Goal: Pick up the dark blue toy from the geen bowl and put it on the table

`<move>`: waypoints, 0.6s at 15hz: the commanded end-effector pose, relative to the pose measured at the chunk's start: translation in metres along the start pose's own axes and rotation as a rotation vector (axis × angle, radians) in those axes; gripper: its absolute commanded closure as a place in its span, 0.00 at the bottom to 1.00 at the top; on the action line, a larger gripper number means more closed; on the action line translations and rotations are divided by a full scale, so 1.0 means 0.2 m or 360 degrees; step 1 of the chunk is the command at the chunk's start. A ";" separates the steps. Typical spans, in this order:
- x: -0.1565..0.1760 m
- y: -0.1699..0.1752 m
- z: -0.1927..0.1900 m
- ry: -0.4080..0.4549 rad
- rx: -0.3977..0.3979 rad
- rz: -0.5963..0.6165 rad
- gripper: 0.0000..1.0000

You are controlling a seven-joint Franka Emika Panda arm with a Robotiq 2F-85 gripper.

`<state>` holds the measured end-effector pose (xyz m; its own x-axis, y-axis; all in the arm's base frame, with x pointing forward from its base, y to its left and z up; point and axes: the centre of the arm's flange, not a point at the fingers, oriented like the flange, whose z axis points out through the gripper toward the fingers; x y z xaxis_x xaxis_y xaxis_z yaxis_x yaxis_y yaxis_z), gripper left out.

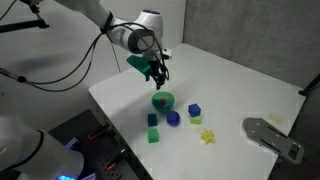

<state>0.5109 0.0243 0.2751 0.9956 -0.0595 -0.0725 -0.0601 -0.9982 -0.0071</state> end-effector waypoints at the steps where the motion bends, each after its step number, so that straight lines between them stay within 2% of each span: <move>1: 0.05 0.03 0.13 -0.0019 0.0005 0.0047 0.00; 9: 0.14 0.03 0.47 0.0013 0.0024 0.0263 0.00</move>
<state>0.5160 0.0121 0.1979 0.9833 -0.1624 -0.0819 -0.1642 -0.9863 -0.0156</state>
